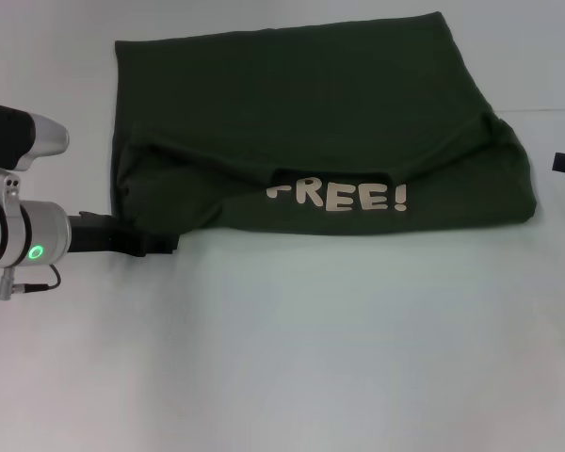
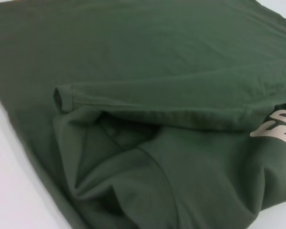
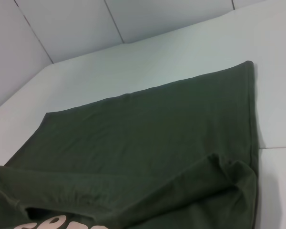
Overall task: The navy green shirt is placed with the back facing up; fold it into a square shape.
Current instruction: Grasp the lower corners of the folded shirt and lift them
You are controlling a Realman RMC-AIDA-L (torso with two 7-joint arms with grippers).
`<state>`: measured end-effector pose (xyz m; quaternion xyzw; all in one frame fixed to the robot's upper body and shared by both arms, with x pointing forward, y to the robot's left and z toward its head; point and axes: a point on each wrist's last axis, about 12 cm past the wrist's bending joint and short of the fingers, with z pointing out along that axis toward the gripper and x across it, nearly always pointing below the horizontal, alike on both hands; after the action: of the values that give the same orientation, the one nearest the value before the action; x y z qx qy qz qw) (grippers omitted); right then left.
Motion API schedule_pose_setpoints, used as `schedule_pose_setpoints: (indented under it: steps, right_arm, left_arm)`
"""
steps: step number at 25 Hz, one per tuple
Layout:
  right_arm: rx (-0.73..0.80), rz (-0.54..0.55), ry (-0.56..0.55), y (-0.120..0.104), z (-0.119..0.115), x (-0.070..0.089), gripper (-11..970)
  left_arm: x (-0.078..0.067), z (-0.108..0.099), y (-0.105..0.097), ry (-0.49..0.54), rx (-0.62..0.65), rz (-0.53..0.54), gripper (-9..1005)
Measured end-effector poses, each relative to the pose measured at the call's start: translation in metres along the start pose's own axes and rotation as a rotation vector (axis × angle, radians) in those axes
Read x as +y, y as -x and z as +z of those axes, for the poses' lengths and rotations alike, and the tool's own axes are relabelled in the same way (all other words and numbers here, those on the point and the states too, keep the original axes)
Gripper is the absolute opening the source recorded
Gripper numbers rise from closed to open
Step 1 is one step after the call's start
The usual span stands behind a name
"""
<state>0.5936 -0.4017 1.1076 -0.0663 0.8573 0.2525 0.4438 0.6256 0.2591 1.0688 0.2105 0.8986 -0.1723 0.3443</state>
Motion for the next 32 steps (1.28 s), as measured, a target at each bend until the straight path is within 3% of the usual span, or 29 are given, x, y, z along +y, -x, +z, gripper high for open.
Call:
schedule_pose_setpoints:
  steps: [4,9,17,23,28,32]
  right_arm:
    - [0.0,-0.002,0.002,0.0007,0.0006,0.0005,925]
    - [0.001,-0.001,0.004,0.0003,0.0012,0.0011,925]
    - [0.002,0.001,0.007,-0.0009,0.0021,0.0021,925]
    - [0.002,0.002,0.01,-0.0015,0.0023,0.0026,925]
    - [0.002,0.002,0.009,-0.0013,0.0025,0.0026,925]
    - [0.004,0.006,0.01,-0.0023,0.0035,0.0031,925]
  left_arm:
    - [0.0013,-0.0007,-0.001,0.003,0.002,-0.001,816]
    - [0.0034,-0.0003,-0.0023,0.026,0.003,0.003,592]
    - [0.0026,0.001,-0.0021,0.033,0.007,0.008,379]
    - [0.0067,0.0015,-0.0017,0.057,0.001,-0.028,336]
    - [0.0064,0.0015,-0.0006,0.049,0.007,-0.03,116]
    - [0.0059,0.0019,-0.0001,0.047,0.008,-0.027,59]
